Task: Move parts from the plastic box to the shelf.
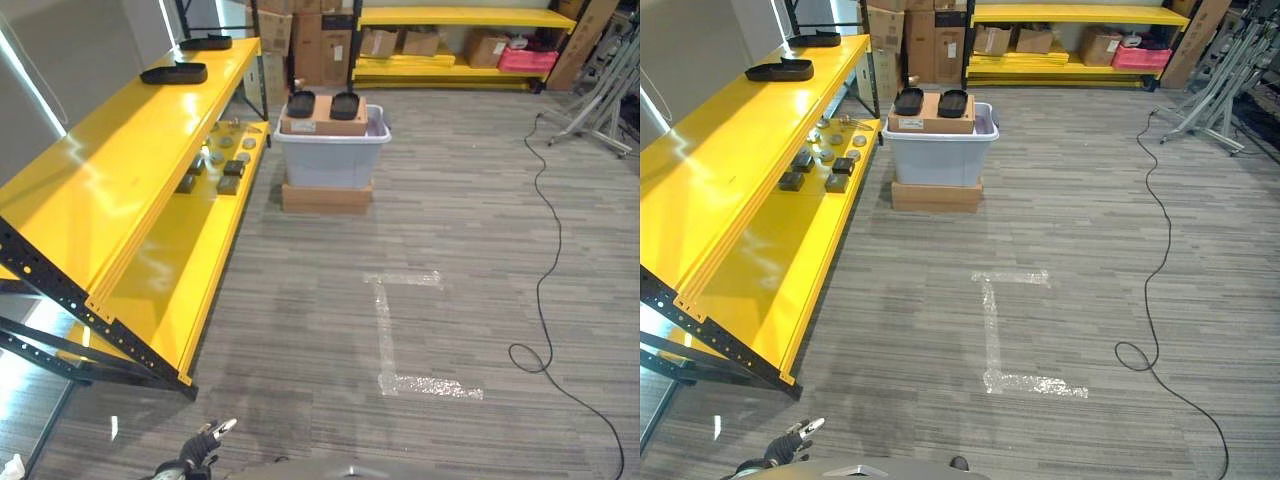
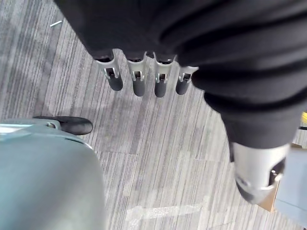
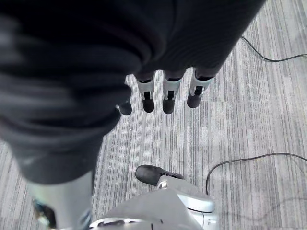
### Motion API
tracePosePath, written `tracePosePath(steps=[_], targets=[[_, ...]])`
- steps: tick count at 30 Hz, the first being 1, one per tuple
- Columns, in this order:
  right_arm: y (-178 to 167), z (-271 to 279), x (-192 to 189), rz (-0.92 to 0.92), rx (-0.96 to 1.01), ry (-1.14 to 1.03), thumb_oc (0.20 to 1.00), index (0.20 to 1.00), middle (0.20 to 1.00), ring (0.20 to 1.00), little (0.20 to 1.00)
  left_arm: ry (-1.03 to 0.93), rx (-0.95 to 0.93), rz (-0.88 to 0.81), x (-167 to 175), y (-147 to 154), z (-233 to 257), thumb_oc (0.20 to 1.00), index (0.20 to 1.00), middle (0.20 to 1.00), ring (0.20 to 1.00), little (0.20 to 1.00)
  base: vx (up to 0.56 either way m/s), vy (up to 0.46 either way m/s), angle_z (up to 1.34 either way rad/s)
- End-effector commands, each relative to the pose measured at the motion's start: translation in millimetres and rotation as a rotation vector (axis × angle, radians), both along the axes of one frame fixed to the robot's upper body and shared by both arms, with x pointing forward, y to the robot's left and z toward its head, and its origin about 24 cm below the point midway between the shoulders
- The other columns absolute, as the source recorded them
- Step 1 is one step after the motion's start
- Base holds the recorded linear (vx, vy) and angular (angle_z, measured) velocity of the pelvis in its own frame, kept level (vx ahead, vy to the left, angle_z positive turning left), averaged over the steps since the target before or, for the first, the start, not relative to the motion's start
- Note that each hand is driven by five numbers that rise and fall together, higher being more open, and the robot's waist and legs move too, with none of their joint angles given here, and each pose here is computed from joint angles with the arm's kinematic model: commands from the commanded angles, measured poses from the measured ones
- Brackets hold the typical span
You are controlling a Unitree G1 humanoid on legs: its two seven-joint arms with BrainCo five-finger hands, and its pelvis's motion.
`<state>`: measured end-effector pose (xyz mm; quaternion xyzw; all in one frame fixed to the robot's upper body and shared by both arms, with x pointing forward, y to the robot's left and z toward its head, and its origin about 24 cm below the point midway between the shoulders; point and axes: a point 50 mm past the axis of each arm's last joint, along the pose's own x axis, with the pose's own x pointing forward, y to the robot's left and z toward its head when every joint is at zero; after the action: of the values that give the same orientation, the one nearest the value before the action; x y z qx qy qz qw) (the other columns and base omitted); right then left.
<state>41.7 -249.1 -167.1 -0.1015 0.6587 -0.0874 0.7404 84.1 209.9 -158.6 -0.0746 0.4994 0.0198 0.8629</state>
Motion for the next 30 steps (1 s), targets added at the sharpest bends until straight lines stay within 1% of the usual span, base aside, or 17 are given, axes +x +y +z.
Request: tracePosePath(steps=[1,5,20,24,30], targets=[[-3,0,0,0.035,-0.033,0.044,1.000,1.000,1.000,1.000,1.000,-0.020,0.010,-0.047,15,-1,2,1.000,1.000,1.000,1.000,1.000,0.00,0.000,0.00],[-3,0,-1,0.032,-0.031,0.044,1.000,1.000,1.000,1.000,1.000,-0.026,0.013,-0.026,18,1,2,1.000,1.000,1.000,1.000,1.000,0.00,0.000,0.00],[5,-2,-4,0.017,-0.026,0.053,1.000,1.000,1.000,1.000,1.000,0.045,0.119,-0.018,9,3,-2,1.000,1.000,1.000,1.000,1.000,0.00,0.000,0.00],[5,-2,-8,-0.020,-0.015,0.071,1.000,1.000,1.000,1.000,1.000,0.085,0.141,-0.014,4,3,-4,1.000,1.000,1.000,1.000,1.000,0.00,0.000,0.00],[4,-2,-20,-0.133,-0.022,0.130,1.000,1.000,1.000,1.000,1.000,0.163,0.164,0.001,-5,3,-8,1.000,1.000,1.000,1.000,1.000,0.00,0.000,0.00]])
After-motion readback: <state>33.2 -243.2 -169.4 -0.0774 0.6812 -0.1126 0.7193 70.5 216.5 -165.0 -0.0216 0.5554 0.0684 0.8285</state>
